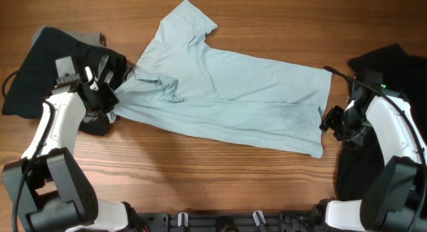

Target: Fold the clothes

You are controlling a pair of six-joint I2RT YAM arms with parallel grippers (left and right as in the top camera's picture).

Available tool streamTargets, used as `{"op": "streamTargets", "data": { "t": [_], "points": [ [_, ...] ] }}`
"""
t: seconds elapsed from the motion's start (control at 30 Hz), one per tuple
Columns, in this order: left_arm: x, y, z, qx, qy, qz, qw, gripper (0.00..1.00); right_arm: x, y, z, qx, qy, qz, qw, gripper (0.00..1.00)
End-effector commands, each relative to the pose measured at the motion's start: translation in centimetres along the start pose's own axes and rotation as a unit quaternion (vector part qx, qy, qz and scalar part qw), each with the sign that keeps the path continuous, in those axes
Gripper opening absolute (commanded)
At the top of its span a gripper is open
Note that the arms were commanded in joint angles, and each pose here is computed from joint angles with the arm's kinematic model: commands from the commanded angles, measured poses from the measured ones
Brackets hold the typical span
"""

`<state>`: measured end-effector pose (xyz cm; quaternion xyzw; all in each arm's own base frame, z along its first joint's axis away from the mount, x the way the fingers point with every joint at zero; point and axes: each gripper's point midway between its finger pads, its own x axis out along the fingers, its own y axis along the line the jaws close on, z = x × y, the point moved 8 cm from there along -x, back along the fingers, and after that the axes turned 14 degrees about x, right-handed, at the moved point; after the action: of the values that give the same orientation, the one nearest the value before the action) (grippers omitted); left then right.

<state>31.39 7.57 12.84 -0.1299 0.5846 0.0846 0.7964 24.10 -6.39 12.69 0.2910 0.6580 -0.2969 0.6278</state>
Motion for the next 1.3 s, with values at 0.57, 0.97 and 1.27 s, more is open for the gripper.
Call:
{"op": "streamTargets", "data": {
  "t": [0.57,0.97,1.27],
  "points": [
    [-1.1,-0.2,0.9,-0.004,-0.025,-0.004,1.000,0.12,2.5,5.0,2.4,-0.087,-0.015,0.190,0.978,0.47],
    [-1.1,-0.2,1.0,-0.003,-0.026,-0.004,1.000,0.14,4.3,5.3,2.3,-0.074,0.013,0.175,0.982,0.04],
    [-1.1,-0.2,1.0,-0.003,-0.026,-0.004,1.000,0.64,-3.8,2.3,-0.2,-0.003,-0.016,0.164,0.986,0.04]
  ]
}}
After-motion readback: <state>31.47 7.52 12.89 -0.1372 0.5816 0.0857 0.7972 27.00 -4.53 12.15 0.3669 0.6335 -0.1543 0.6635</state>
